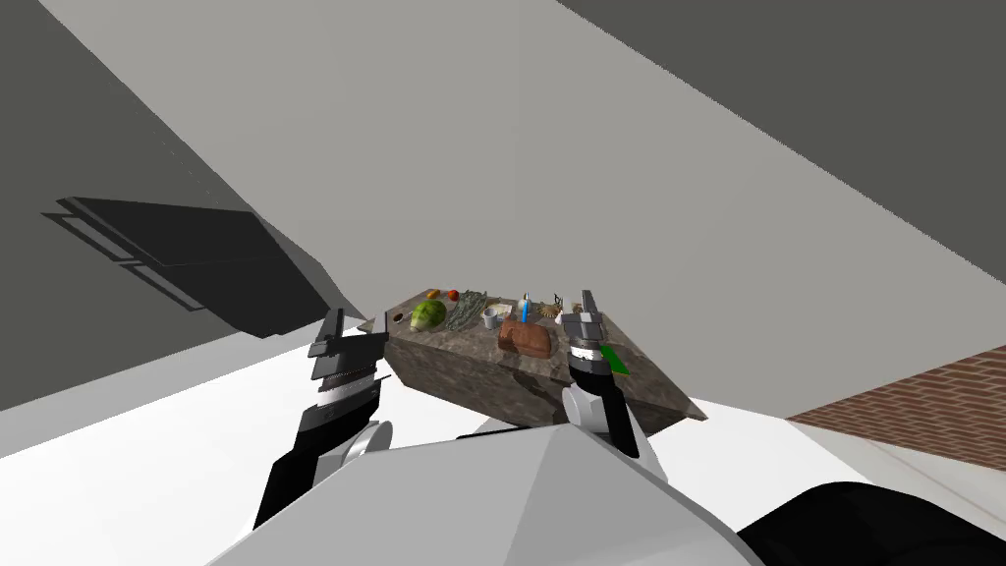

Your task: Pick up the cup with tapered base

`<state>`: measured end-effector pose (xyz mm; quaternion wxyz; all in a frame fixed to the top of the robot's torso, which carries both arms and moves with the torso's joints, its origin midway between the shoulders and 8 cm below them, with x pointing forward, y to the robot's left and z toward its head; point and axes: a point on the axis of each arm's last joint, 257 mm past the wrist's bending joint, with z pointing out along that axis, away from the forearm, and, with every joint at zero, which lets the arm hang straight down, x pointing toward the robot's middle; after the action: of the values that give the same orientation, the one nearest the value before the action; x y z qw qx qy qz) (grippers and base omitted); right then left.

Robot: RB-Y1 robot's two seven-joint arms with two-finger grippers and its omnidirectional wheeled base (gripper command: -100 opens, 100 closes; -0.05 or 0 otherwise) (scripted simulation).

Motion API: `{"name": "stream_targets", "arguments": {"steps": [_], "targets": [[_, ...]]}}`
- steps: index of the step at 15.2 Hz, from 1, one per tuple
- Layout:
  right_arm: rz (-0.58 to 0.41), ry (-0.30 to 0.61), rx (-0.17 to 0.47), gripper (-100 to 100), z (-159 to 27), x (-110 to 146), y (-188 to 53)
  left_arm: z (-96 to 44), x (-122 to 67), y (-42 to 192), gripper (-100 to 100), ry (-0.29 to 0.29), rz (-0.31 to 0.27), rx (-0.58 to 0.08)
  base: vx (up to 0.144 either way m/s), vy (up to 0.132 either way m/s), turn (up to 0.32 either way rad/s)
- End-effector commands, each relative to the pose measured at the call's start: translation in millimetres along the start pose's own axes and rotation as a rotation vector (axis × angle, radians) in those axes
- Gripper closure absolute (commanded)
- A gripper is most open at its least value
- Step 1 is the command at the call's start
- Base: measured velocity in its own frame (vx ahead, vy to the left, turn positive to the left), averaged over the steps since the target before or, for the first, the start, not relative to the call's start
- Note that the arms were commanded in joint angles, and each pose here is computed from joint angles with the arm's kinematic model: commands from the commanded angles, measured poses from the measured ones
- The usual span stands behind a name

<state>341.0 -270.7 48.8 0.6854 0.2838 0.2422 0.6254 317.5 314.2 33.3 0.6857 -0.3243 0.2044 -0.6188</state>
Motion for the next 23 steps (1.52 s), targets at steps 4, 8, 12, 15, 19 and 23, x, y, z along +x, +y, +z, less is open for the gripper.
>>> {"name": "stream_targets", "arguments": {"steps": [4,8,12,15,19,23], "targets": [[-0.085,0.113,0.003,-100,-4.6,15.9,0.2,0.1,0.1,0.0,0,0.000,-0.001,0.000,-0.143,0.169,0.054],[-0.157,0.208,0.016,-100,-15.3,32.0,-5.8,0.1,0.2,0.0,0,0.000,-0.001,0.000,-0.157,0.261,0.082],[-0.206,0.286,0.036,-100,-27.3,44.5,-15.6,0.1,0.2,0.0,0,0.000,-0.001,0.000,-0.142,0.288,0.093],[-0.253,0.375,0.067,-100,-44.4,57.2,-30.9,0.1,0.2,0.0,0,0.000,-0.001,0.000,-0.113,0.218,0.100],[-0.302,0.477,0.108,-100,-67.1,68.5,-51.3,0.1,0.1,0.0,0,0.000,-0.001,0.000,-0.091,0.190,0.089],[-0.355,0.596,0.157,-100,-95.9,76.3,-76.0,0.1,0.1,0.0,0,0.000,0.000,0.000,-0.054,0.169,0.094]]}}
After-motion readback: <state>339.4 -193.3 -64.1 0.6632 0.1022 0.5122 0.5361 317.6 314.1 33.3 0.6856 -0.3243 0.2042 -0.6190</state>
